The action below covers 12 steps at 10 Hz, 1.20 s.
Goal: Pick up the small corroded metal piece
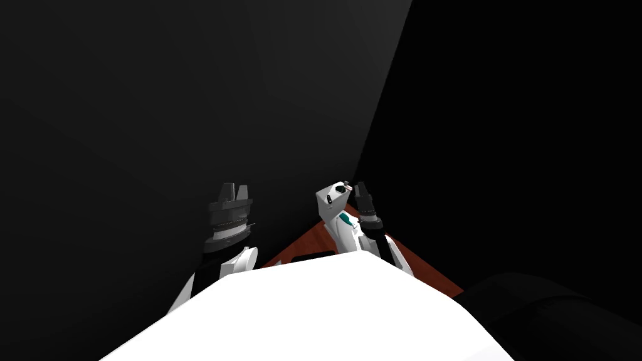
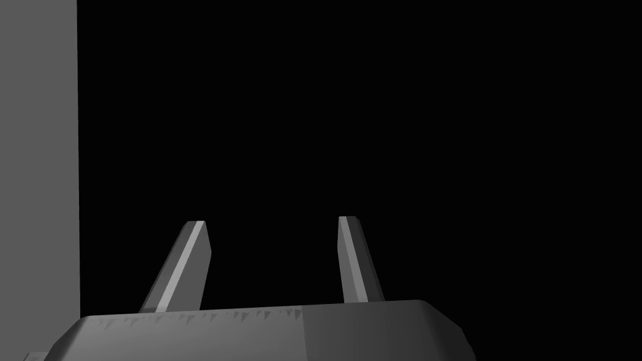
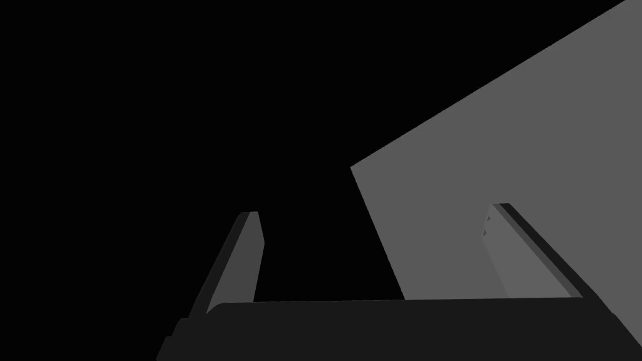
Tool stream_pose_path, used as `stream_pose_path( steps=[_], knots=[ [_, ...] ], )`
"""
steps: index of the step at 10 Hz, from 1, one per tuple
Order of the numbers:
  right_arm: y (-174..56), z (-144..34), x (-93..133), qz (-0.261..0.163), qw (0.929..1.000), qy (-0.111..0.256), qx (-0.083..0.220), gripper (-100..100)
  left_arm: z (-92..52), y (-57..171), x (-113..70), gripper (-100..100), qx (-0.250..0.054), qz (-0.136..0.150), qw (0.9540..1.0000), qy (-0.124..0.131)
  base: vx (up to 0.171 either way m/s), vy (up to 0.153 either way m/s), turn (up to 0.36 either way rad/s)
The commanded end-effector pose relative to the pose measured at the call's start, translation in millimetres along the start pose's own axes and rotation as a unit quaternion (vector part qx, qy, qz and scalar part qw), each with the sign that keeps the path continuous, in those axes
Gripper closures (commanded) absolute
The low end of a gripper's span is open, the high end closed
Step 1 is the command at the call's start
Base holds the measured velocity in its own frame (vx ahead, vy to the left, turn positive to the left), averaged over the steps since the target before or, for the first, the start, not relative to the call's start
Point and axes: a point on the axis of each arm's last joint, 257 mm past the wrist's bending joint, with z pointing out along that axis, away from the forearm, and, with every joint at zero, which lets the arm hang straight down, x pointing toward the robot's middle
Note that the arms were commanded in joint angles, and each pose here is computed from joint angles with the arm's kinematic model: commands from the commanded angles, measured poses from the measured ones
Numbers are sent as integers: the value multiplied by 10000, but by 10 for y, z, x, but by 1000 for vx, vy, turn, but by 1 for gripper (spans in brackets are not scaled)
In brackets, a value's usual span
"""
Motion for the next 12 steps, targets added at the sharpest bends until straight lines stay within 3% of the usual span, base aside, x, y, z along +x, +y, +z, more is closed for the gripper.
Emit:
stream_pose_path(
  steps=[1,7,12],
  knots=[
    [-17,-19,67,-195,9997,175,21,-100,0,0,0,0,0,0,10000,0,13,21,5],
    [-197,-88,336,-1016,9914,812,159,-100,0,0,0,0,0,0,10000,0,10,18,13],
    [-449,-193,549,-1820,9736,1333,358,-100,0,0,0,0,0,0,10000,0,11,21,15]
  ],
)
